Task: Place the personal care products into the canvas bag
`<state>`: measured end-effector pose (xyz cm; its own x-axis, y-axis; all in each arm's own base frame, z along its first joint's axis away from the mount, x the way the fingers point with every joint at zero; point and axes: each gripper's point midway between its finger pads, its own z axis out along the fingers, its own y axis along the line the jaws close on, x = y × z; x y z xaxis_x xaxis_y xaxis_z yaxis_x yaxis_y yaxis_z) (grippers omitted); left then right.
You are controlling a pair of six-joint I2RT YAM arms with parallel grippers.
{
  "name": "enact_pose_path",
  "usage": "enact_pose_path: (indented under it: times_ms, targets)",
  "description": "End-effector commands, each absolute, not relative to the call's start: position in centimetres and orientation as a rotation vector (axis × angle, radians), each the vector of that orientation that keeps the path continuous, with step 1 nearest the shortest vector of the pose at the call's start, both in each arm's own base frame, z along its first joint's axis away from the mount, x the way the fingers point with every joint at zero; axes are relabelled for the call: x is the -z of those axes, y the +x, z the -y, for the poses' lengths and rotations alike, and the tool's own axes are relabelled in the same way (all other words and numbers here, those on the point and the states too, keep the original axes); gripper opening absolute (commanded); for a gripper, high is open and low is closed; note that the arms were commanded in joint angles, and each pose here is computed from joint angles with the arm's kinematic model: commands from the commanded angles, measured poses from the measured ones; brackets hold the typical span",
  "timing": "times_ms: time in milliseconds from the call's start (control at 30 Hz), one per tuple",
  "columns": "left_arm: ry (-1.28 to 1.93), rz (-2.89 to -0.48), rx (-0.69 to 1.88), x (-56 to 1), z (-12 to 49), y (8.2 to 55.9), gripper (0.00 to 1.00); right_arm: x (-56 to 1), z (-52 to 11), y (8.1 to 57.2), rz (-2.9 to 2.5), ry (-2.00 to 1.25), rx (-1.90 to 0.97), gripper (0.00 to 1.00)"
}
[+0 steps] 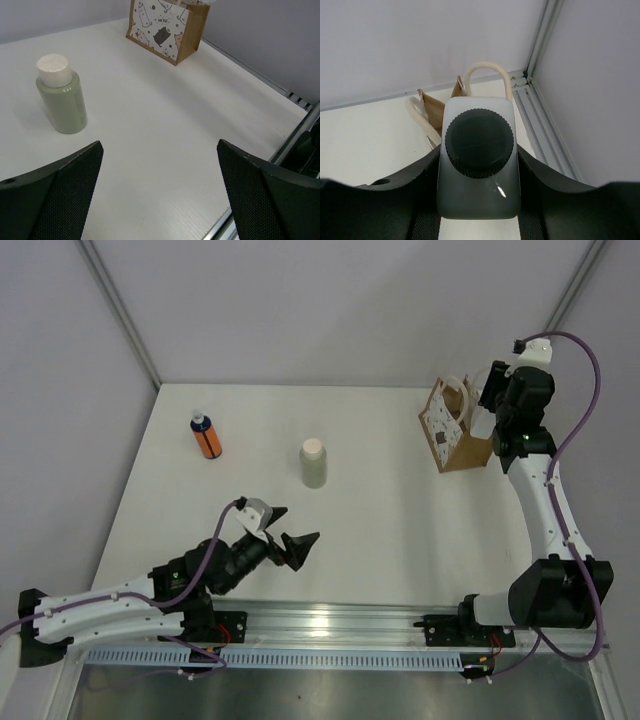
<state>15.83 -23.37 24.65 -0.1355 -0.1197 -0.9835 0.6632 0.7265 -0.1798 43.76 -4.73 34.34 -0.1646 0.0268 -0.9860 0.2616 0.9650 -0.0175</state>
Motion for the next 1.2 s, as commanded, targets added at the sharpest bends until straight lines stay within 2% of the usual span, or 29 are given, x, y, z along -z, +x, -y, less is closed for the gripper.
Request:
enact_pose_path:
  times_ms: [0,267,667,1167]
  targets:
    - [0.450,-1.546,0.792,-26.6,24.3,15.2,0.99,-45.2,4.9,45.2,-1.388,0.160,0.132,0.00]
    - [0.453,-1.563,0.750,-26.0,24.4,15.7,0.99,-44.9,5.1,50.0,-1.313,0.086,0.111,0.00]
    - [0.488,-1.567,0.805,-26.1,25.3,14.9,0.99,-39.7,4.9,58.6,-1.361,-0.013,0.089,0.00]
    - [0.527,-1.590,0.803,-25.6,26.1,14.8,0.99,-31.1,5.8,62.1,-1.408,-0.029,0.051,0.00]
